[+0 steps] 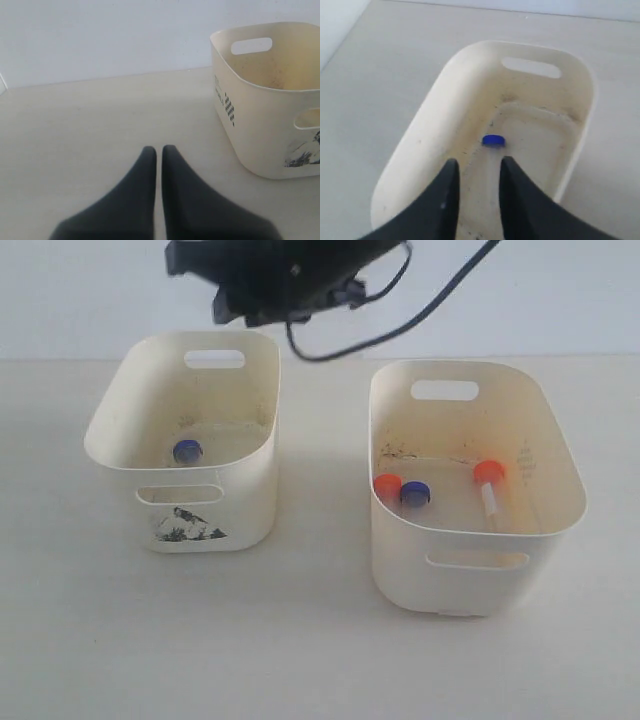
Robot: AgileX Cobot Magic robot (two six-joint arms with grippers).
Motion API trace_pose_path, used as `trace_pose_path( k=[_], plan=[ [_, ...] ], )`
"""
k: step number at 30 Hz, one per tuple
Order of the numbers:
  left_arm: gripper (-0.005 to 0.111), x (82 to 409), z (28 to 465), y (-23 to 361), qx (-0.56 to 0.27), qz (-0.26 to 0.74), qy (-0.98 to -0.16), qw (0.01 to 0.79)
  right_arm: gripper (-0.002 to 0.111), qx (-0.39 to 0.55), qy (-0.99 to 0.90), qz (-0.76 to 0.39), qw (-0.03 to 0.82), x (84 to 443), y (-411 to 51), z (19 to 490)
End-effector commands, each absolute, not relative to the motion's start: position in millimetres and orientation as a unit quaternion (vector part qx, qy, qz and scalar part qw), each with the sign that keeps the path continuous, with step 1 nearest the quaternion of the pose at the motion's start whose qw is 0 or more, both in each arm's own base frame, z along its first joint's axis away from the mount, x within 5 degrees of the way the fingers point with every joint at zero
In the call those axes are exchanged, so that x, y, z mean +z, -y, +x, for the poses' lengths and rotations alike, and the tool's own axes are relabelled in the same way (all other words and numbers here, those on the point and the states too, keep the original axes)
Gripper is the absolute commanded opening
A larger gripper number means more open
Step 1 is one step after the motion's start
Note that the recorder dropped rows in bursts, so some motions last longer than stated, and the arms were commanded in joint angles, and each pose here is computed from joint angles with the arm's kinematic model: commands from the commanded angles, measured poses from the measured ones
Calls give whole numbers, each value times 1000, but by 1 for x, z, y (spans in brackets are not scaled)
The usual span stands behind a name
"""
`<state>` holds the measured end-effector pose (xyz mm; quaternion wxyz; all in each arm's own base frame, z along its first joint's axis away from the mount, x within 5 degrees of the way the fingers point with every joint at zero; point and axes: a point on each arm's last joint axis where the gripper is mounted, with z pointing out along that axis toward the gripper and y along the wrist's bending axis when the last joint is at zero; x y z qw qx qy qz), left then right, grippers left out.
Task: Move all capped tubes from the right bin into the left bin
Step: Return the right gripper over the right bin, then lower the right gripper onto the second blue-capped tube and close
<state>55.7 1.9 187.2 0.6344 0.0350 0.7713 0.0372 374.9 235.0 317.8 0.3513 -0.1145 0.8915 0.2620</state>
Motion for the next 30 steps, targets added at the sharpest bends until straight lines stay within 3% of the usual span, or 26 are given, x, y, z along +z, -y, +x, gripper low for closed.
trace_pose_path(
  k=[1,7,15,18,21,23,30],
  plan=[
    [4,189,56,-2,29,27,-767,640,9,185,-928,-128,298,344,-177,372],
    [4,189,56,-2,29,27,-767,640,5,115,-976,-47,180,305,-112,375],
    [4,189,56,-2,29,27,-767,640,5,86,-991,13,103,236,-97,356],
    [4,189,56,-2,29,27,-767,640,17,89,-991,18,96,227,-97,352],
    [4,189,56,-2,29,27,-767,640,41,95,-991,26,92,225,-99,350],
    [4,189,56,-2,29,27,-767,640,50,98,-990,33,92,225,-100,350],
    [4,189,56,-2,29,27,-767,640,50,92,-991,37,93,217,-118,350]
  ],
)
